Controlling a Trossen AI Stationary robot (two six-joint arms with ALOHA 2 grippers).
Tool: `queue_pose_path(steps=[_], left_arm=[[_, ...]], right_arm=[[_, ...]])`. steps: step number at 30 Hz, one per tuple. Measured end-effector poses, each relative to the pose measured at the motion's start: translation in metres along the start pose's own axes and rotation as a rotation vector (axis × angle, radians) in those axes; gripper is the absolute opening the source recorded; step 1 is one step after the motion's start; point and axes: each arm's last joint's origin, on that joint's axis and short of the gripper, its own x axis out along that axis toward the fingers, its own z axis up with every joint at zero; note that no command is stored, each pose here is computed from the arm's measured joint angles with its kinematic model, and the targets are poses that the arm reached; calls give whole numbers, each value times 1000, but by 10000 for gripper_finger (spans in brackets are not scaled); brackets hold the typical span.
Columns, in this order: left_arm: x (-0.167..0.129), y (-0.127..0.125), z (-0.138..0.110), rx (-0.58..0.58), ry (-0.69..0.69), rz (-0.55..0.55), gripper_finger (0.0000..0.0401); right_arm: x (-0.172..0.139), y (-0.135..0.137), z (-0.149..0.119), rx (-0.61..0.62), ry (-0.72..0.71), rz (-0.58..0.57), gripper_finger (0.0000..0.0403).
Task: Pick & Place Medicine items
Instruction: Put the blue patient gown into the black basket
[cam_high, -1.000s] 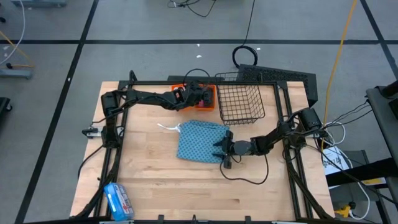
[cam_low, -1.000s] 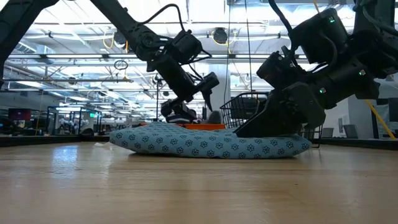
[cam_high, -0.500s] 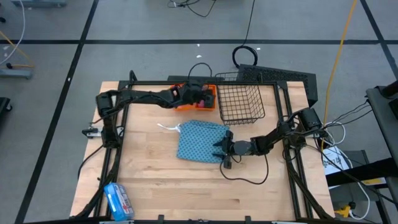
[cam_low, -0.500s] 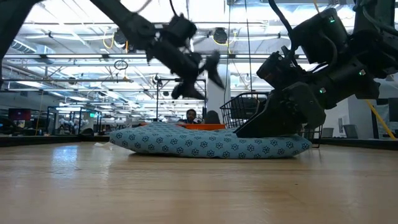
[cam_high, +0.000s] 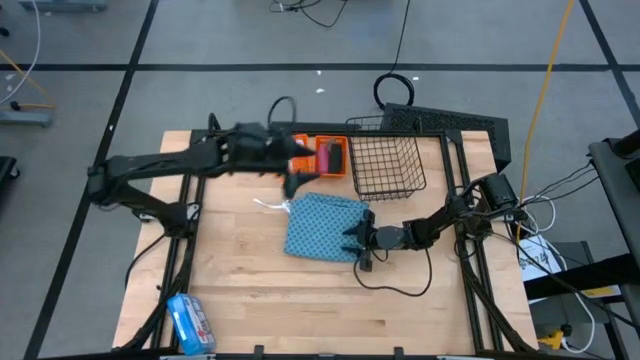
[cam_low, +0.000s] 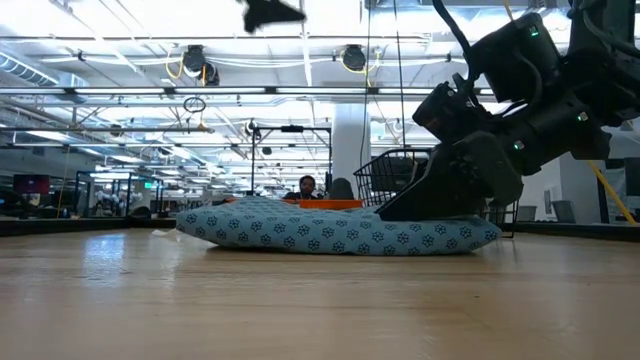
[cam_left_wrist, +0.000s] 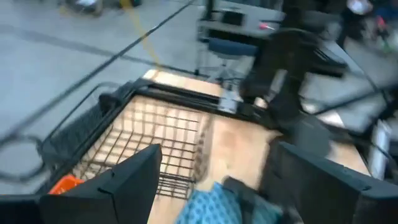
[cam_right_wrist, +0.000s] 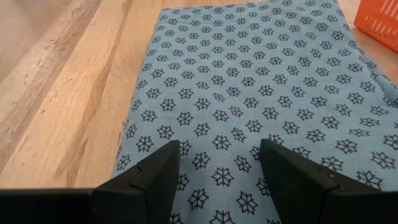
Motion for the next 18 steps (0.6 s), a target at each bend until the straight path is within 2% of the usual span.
queue_pose_path(steps=[4, 8, 12, 18], left_arm=[[-35, -34, 1, 166, 10, -50, 325], [-59, -49, -19, 261, -58, -130, 331], [-78, -42, -61, 256, -154, -138, 331], [-101, -21, -122, 83, -319, 65, 321]], right_arm=[[0, -1, 1, 4, -10, -2, 212], [1, -3, 2, 9, -15, -8, 212], [1, -4, 4, 15, -31, -10, 212], [1, -3, 8, 21, -78, -4, 212]])
